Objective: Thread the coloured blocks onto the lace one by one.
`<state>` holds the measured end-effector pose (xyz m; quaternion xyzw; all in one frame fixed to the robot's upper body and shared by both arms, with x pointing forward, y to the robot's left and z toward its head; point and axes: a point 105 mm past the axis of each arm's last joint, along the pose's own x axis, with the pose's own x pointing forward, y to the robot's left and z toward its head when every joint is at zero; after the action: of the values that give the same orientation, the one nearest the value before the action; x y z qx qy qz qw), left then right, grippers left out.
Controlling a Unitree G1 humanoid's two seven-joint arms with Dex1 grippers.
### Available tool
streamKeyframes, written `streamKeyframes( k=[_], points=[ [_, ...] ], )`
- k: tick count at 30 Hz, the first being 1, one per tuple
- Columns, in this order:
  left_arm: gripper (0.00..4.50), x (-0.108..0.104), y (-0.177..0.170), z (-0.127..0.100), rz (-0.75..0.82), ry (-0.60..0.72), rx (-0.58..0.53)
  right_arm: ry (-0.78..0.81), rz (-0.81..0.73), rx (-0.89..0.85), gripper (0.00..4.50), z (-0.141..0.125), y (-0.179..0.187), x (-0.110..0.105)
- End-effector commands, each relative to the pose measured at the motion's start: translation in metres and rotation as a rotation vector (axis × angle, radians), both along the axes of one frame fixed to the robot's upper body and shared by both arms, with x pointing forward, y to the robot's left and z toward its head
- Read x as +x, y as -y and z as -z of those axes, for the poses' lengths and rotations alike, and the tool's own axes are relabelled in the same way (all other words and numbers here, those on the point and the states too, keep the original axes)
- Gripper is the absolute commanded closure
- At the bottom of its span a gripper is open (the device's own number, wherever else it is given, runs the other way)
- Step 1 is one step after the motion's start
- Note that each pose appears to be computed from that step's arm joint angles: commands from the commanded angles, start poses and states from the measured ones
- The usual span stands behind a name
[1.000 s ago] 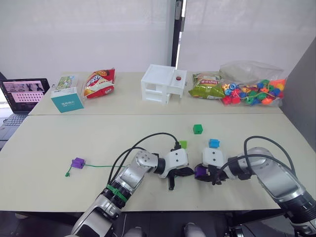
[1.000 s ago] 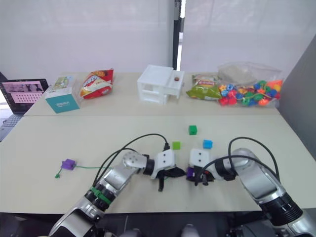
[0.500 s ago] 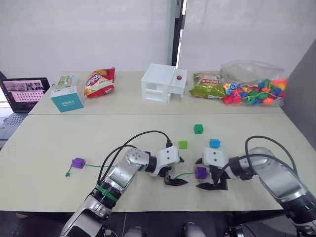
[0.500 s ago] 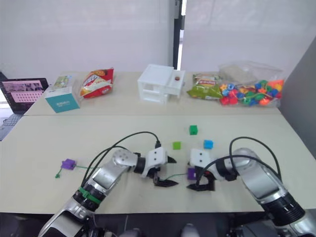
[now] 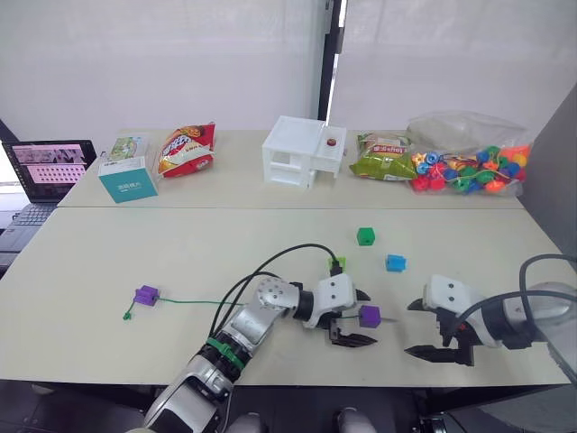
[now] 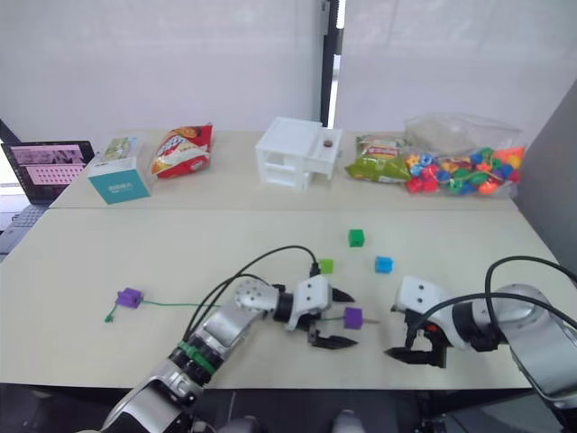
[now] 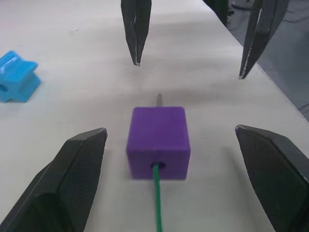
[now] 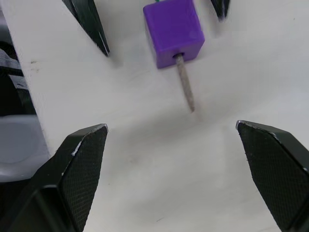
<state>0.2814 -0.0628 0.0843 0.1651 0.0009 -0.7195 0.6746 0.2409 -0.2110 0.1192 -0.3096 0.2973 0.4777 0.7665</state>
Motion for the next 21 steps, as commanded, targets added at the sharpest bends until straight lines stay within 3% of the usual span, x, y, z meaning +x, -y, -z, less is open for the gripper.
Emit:
streamKeyframes(
  k=[1,2,5,12,13,21],
  points=[
    [0.01,0.001,0.01,-0.008,0.01,0.047,-0.034,0.112,0.017,-0.042,0.0,-0.01,0.005,0.007],
    [0.01,0.002,0.011,-0.008,0.002,0.044,-0.038,0.124,0.022,-0.048,0.0,-0.01,0.006,0.008],
    [0.78,0.002,0.01,-0.002,0.006,0.069,-0.004,0.132,0.022,-0.056,0.0,-0.007,0.006,0.007],
    [3.13,0.007,0.003,-0.002,-0.036,0.109,0.008,0.146,0.005,-0.059,0.0,0.0,0.001,0.011],
    [3.28,0.007,0.003,-0.002,-0.037,0.11,0.007,0.148,0.002,-0.057,0.0,0.0,0.0,0.012],
    [3.28,0.007,-0.001,-0.002,-0.046,0.121,0.017,0.195,-0.102,-0.07,0.0,0.009,-0.017,0.03]
  ],
)
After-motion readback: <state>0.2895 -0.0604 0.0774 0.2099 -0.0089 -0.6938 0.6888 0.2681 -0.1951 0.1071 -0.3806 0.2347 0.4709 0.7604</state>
